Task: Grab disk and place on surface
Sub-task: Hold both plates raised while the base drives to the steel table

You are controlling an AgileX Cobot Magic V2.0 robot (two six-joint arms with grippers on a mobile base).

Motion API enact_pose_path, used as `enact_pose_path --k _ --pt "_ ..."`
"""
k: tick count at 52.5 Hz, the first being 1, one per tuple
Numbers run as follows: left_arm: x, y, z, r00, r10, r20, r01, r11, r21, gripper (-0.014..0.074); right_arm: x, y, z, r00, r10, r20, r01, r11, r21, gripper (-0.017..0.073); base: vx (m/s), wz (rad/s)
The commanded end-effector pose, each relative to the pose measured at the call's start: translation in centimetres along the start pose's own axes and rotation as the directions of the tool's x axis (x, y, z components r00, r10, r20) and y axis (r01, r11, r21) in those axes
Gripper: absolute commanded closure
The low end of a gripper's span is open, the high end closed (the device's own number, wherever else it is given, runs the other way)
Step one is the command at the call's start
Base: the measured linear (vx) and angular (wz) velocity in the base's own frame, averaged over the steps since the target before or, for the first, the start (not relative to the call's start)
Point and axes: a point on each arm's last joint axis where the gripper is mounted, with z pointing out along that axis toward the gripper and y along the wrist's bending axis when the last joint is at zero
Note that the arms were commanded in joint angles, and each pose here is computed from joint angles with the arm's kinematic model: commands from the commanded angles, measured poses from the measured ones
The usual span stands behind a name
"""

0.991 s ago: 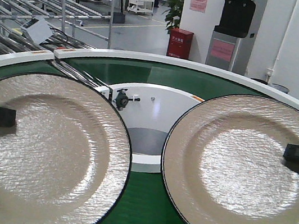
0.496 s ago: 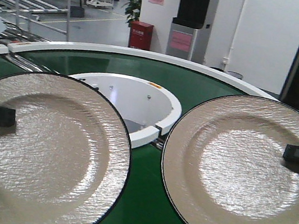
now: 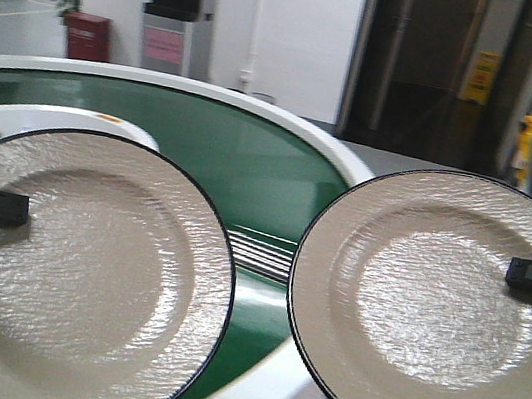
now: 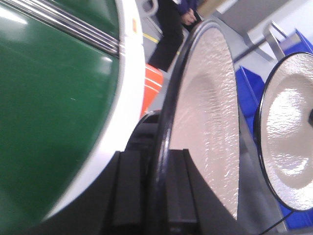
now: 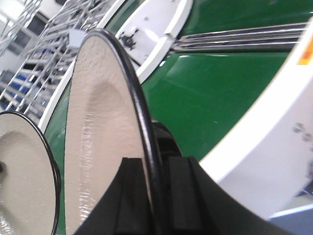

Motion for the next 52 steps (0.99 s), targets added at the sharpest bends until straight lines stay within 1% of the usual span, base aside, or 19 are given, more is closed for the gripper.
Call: enact_pose_path --k 1,31,52 --pt "-1.07 -2.20 -1.09 0.994 -0.042 0.104 0.031 0.994 0.104 0.0596 -1.14 2.23 -0.91 0.994 0.016 0.104 -0.006 0.995 -0.098 0.0568 -0.19 -0.61" --pt "-1.06 -2.22 -1.12 0.994 -0.041 0.105 0.030 0.994 0.105 0.0596 -1.15 2.21 -0.93 0.994 0.017 0.105 -0.006 0.995 -0.097 0.0568 -0.15 -0.70" --pt "-1.06 -2.22 -1.12 0.994 -0.041 0.105 0.030 0.994 0.105 0.0596 -1.12 2.23 -0.93 0.995 0.016 0.102 -0.006 0.995 -0.099 0.0568 0.02 -0.61"
